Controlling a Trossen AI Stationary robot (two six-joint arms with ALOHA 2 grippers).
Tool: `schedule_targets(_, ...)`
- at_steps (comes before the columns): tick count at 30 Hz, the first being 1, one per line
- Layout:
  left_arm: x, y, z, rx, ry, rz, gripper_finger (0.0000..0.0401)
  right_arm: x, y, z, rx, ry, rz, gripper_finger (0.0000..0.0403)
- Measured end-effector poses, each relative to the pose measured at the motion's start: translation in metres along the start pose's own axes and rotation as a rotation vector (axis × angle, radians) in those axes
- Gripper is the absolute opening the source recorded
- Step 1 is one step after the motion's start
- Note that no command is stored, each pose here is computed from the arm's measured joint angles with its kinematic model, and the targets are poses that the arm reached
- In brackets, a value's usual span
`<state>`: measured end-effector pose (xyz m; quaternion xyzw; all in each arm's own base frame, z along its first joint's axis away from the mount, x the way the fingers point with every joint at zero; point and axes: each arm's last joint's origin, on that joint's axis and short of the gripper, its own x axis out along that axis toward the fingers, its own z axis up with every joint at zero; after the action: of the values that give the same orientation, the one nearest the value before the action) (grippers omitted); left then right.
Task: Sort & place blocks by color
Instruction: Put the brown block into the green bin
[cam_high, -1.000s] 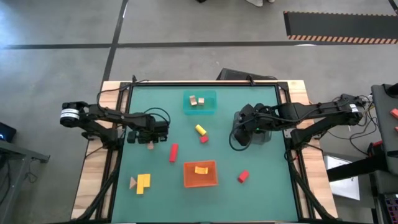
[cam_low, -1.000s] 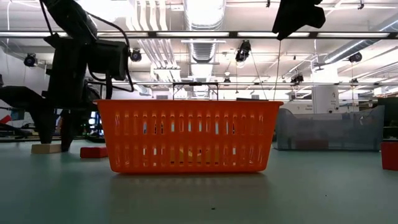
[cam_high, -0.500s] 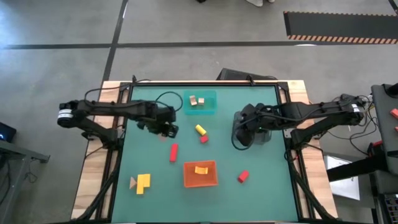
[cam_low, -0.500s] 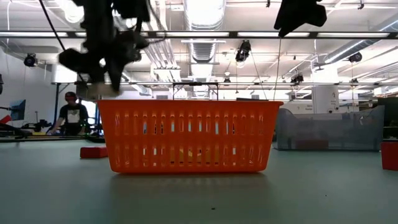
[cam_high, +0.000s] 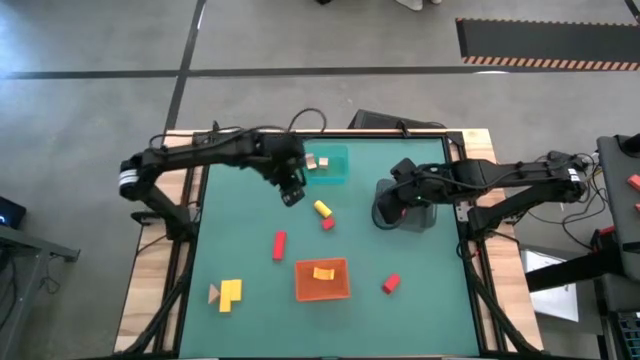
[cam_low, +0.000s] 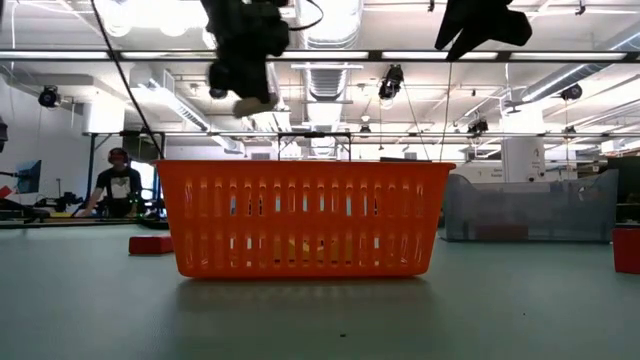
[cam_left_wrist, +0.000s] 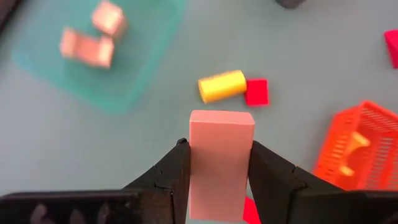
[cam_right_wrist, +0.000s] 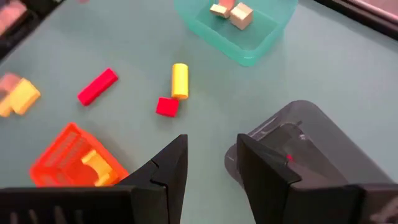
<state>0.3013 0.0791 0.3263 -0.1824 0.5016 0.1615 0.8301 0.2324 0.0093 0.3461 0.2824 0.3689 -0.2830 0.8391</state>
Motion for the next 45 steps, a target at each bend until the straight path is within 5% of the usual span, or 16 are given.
schedule_targets(10,0.043,0.026,0.052,0.408,0.012,0.048,0.0112,-0.009,-0.005,0.004,0.109,-0.110,-0.030,0.0127)
schedule_targets(21,0.091,0.063,0.069,0.621,0.040,0.085,0.0112,-0.034,-0.017,0.005,0.139,-0.186,0.008,0.0127)
schedule_targets(35,0.114,0.083,0.086,0.558,-0.103,0.110,0.0115,-0.034,-0.016,0.008,0.166,-0.231,-0.002,0.0127)
schedule_targets(45,0.126,0.085,0.074,0.491,-0.053,0.063,0.0116,-0.032,-0.015,0.008,0.168,-0.230,-0.005,0.0127)
